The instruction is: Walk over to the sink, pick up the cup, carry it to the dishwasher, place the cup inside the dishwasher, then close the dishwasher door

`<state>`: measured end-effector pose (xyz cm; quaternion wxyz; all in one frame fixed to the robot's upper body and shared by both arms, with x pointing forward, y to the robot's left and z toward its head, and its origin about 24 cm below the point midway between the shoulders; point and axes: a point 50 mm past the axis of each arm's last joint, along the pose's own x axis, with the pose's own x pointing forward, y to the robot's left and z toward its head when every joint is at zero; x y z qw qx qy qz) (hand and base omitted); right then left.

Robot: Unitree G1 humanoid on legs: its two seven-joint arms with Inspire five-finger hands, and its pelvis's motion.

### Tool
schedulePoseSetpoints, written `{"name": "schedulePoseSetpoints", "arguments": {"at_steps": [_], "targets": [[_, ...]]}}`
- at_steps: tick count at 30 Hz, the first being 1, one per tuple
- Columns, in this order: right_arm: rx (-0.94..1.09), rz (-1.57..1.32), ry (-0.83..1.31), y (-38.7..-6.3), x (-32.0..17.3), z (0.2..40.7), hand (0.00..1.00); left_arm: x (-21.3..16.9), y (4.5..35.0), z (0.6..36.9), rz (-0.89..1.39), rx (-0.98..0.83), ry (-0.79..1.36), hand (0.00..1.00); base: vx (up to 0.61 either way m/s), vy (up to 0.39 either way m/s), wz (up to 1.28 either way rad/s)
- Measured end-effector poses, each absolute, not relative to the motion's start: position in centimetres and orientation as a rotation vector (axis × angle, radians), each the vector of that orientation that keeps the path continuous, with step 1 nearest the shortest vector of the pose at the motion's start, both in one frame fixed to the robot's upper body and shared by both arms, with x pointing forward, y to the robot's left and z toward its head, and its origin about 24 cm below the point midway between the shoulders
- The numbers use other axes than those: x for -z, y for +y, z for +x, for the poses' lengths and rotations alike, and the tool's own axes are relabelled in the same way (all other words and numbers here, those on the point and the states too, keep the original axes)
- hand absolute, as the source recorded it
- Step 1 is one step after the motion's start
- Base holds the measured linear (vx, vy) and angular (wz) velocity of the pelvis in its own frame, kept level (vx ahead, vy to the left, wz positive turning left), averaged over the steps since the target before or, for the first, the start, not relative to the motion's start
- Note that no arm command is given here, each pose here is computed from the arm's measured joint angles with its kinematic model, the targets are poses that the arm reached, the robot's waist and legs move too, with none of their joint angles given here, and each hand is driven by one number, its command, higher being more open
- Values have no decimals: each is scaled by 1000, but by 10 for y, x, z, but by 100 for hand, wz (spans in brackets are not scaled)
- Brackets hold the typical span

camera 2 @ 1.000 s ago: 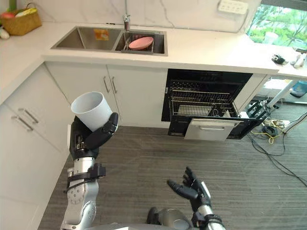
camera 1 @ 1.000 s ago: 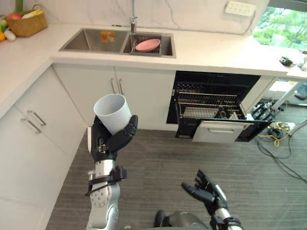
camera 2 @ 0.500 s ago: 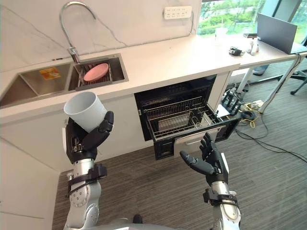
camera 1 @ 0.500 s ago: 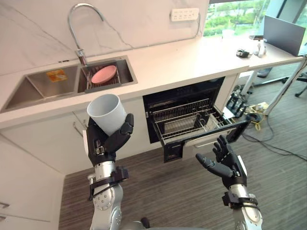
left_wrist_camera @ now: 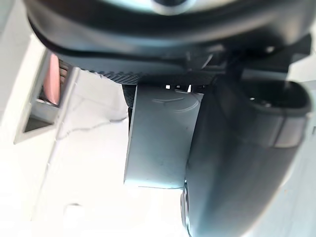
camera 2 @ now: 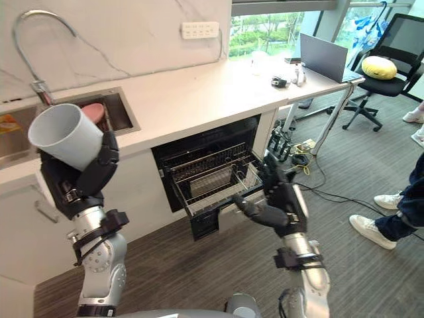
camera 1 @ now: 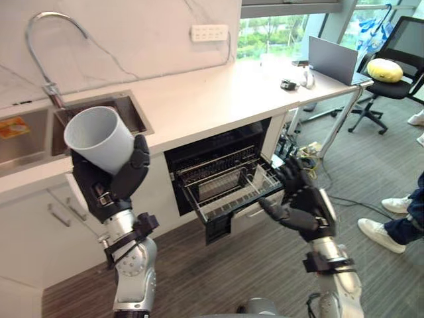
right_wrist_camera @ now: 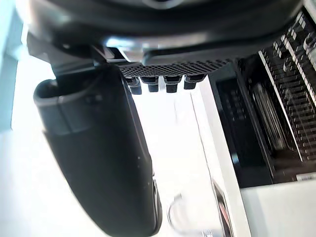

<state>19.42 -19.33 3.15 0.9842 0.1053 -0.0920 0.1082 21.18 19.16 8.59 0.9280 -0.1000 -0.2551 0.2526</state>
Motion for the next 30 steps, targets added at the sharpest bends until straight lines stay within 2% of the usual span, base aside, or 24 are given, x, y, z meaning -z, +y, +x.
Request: {"name": "schedulePoseSetpoints", "arguments": {"at_steps": [14, 17, 25, 26, 30], "targets": [[-170, 201, -234, -207, -43, 192, 100, -75, 181, 191, -210, -362, -468, 0, 77, -22, 1], [-153, 211, -243, -213, -44, 191, 100, -77, 172, 191, -220, -311, -474, 0, 31, 113, 26], [-218, 253, -281, -199, -50, 199, 100, -69, 171, 192, -213, -307, -437, 0, -2, 86, -9], [-194, 312, -343, -205, -57, 195, 100, -80, 157, 203, -227, -204, -485, 0, 4, 22, -6], [-193, 312, -344, -205, -57, 195, 100, -80, 157, 203, -228, -205, -486, 0, 0, 0, -4]]}}
